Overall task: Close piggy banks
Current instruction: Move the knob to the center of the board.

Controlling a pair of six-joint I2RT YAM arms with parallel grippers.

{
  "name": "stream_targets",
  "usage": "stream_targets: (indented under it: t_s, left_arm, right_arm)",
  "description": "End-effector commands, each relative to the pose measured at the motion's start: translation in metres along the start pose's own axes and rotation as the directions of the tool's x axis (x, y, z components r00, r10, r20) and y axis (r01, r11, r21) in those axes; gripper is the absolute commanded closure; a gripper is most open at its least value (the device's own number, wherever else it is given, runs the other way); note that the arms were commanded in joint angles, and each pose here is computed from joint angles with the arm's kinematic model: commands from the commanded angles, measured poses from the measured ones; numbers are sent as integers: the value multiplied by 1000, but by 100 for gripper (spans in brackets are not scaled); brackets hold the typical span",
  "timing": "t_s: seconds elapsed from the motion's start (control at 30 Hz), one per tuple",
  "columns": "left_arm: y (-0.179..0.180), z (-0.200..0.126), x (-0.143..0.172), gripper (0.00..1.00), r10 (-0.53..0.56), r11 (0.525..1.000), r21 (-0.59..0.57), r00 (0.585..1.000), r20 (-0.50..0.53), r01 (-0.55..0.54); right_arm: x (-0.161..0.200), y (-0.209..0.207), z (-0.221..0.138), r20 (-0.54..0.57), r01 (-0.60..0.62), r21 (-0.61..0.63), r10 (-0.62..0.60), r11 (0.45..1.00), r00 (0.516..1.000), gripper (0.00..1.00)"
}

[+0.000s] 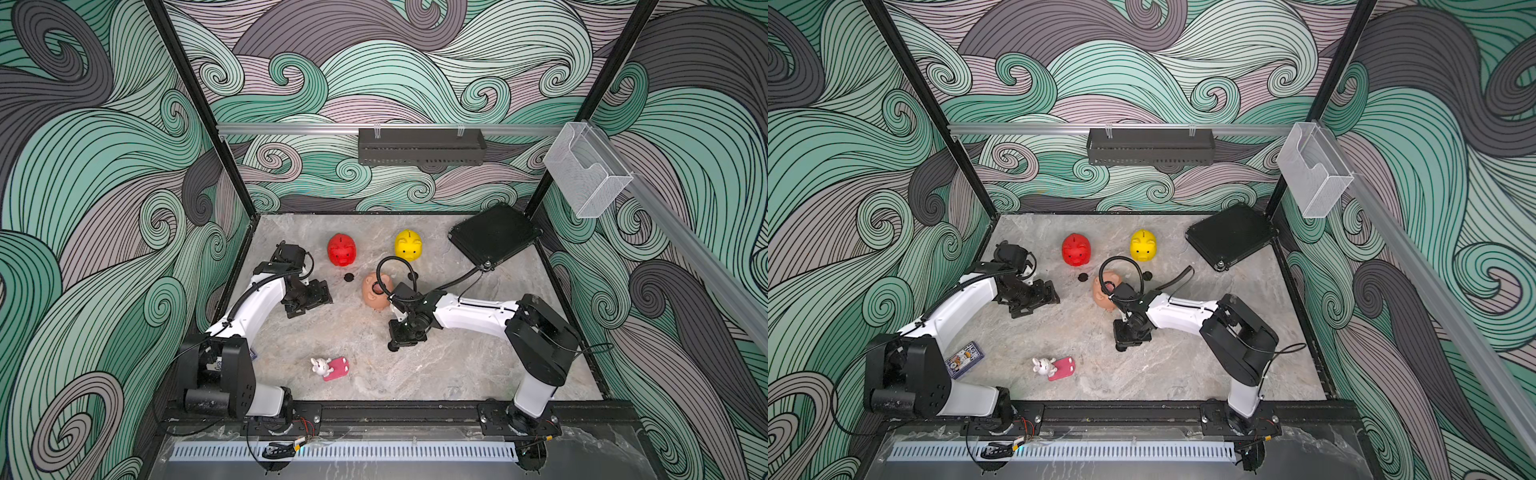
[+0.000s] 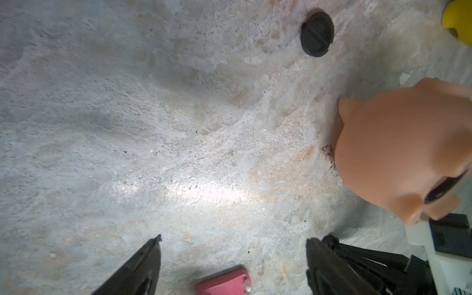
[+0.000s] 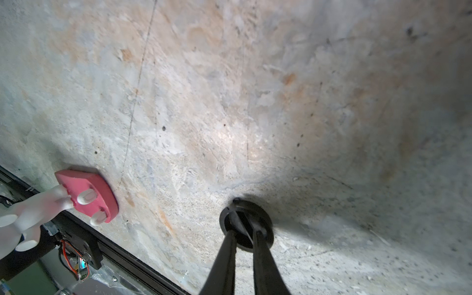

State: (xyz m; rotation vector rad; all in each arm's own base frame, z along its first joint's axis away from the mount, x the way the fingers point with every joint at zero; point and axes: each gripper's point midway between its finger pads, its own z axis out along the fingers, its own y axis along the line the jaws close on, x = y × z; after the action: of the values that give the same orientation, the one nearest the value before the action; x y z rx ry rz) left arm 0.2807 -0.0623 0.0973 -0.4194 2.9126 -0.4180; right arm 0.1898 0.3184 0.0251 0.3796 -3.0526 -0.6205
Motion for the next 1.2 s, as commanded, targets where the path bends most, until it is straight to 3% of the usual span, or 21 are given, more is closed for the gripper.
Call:
stream_targets:
  t_s: [0.0,0.6,0.93,1.17]
  left_arm:
    - [3,3,0,12,-4,1000,-4,1000,-24,4]
    - [4,4,2,12,-4,1000,-5,1000,-26,3]
    - [4,4,3,12,-4,1000,-3,1000,-22,4]
    - [4,4,4,12,-4,1000,-1,1000,-24,4]
  right_arm:
    - [5,-11,8,-17,-19,39,20,999,1000,83]
    - [0,-50,-3,46,-55,169,48,984,998,82]
    - [-9,-100,-34,116,-121,349,86,929,990,80]
    - [-17,-112,-42,115,-131,377,94,917,989,80]
